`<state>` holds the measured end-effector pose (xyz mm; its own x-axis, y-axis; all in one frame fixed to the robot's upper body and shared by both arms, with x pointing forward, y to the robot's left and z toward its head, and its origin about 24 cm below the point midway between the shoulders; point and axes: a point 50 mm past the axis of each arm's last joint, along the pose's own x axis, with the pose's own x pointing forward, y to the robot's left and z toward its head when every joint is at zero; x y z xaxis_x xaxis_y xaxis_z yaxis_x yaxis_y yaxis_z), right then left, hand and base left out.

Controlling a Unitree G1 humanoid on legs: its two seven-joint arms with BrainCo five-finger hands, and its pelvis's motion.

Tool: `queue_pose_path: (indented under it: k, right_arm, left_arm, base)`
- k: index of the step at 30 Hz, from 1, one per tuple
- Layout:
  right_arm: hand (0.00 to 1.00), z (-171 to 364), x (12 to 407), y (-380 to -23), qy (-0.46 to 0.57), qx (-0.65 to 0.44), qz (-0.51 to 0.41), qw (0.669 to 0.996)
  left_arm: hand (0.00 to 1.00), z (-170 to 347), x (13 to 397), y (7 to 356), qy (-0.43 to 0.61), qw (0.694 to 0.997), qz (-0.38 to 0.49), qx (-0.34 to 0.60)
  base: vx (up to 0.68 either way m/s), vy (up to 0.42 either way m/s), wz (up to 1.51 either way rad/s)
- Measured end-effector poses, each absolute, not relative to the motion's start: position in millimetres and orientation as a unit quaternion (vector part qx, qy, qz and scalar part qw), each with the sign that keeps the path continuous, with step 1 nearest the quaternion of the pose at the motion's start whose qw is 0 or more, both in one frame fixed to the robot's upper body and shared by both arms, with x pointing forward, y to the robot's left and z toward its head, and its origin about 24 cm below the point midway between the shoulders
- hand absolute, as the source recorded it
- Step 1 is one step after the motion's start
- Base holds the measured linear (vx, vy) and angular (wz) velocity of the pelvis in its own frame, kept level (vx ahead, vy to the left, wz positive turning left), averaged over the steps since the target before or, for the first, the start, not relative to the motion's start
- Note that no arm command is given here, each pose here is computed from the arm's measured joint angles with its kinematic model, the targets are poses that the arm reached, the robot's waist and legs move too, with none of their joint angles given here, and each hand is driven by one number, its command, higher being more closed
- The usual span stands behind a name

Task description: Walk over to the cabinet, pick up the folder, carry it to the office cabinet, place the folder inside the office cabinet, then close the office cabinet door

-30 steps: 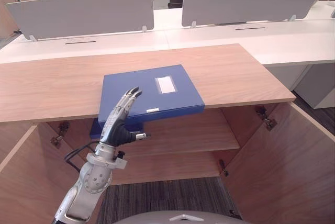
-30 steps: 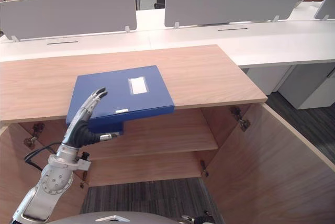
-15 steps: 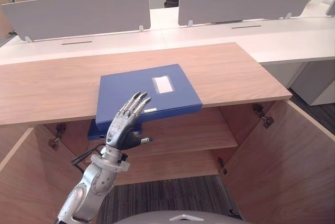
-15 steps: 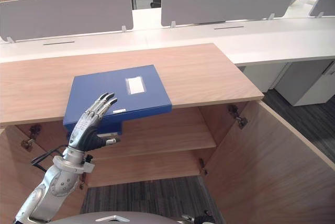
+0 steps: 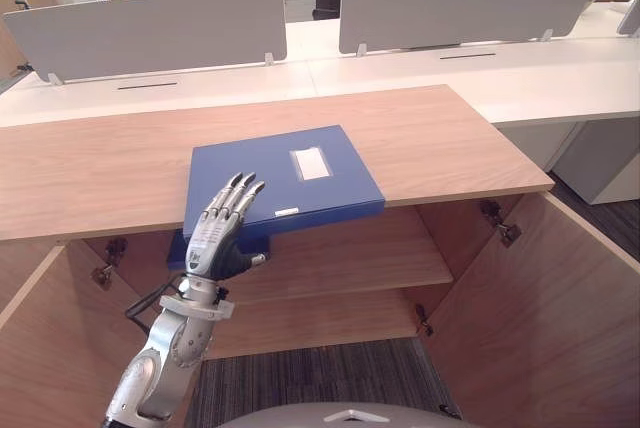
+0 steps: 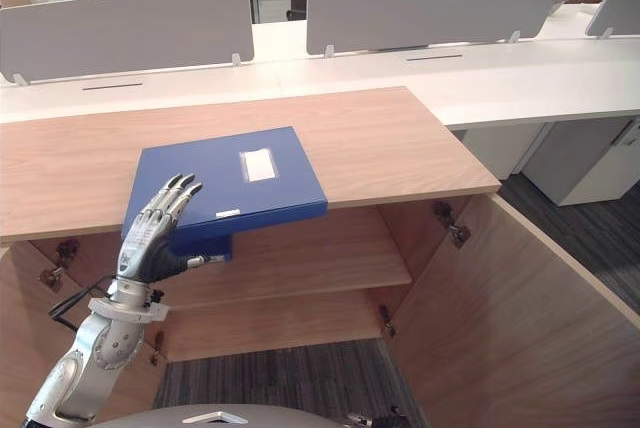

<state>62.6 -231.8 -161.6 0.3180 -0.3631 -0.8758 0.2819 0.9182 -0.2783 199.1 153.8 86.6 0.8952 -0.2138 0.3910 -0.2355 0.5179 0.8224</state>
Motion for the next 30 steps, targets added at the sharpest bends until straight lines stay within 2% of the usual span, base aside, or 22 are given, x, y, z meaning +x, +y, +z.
queue_pose_path:
  k: [10,19,30]
  right_arm:
    - [0.0,-162,62,-232,0.548,-0.026,-0.209,0.809]
    - [0.0,-162,61,-232,0.548,-0.023,-0.212,0.809]
    - [0.0,-162,55,-233,0.553,-0.018,-0.218,0.804]
  left_arm:
    - [0.0,91,202,172,-0.219,0.819,0.054,0.527]
    - [0.0,92,203,176,-0.216,0.809,0.062,0.543]
    - [0.0,81,204,182,-0.186,0.81,0.055,0.553]
  base:
    - [-0.01,-0.006,0.0]
    - [0.0,0.0,0.0]
    - [0.0,0.0,-0.01]
